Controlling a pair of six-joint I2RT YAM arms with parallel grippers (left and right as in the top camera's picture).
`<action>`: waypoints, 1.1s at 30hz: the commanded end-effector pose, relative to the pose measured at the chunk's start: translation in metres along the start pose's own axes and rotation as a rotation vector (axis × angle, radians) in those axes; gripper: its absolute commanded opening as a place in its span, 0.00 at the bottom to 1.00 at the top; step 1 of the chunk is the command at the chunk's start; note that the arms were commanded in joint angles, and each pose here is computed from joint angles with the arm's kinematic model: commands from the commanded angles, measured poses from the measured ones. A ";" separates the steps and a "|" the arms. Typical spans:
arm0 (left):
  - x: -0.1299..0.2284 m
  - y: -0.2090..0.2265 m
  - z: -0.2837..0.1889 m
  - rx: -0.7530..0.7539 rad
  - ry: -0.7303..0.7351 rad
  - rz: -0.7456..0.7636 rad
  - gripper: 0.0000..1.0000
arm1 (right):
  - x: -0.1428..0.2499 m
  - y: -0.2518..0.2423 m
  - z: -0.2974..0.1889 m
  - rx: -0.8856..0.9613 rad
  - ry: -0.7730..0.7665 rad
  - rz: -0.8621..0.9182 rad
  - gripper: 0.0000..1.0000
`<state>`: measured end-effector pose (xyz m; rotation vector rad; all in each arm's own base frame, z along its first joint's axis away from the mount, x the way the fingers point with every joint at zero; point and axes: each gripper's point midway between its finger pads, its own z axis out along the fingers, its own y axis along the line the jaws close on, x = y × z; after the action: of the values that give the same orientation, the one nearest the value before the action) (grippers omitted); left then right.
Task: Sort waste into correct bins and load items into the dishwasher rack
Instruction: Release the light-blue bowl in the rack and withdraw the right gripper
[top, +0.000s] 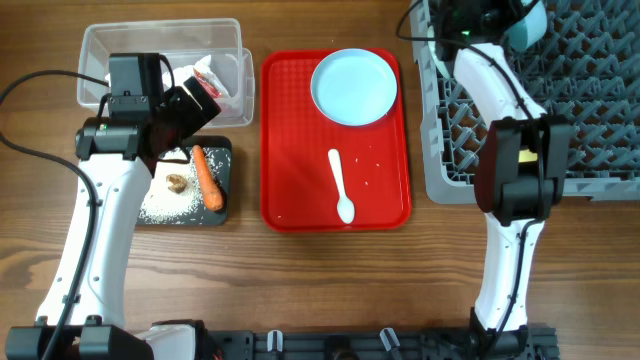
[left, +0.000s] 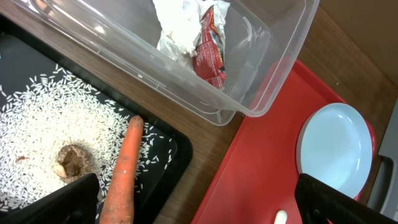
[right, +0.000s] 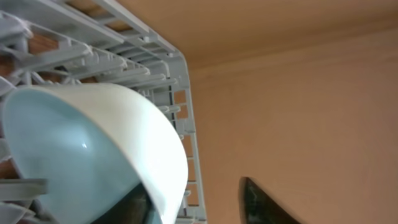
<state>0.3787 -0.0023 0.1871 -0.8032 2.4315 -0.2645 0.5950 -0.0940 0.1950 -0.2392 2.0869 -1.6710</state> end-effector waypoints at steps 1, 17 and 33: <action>-0.002 -0.001 0.000 0.006 0.000 -0.013 1.00 | 0.004 0.011 -0.004 0.019 0.032 -0.020 0.87; -0.002 -0.001 0.000 0.006 0.000 -0.013 1.00 | -0.025 0.029 -0.041 -0.031 -0.077 0.041 1.00; -0.002 -0.001 0.000 0.006 0.000 -0.013 1.00 | -0.052 -0.012 -0.070 -0.031 -0.183 0.307 1.00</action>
<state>0.3787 -0.0022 0.1871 -0.8033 2.4314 -0.2640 0.6076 -0.0264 0.2085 -0.0989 1.9452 -1.4631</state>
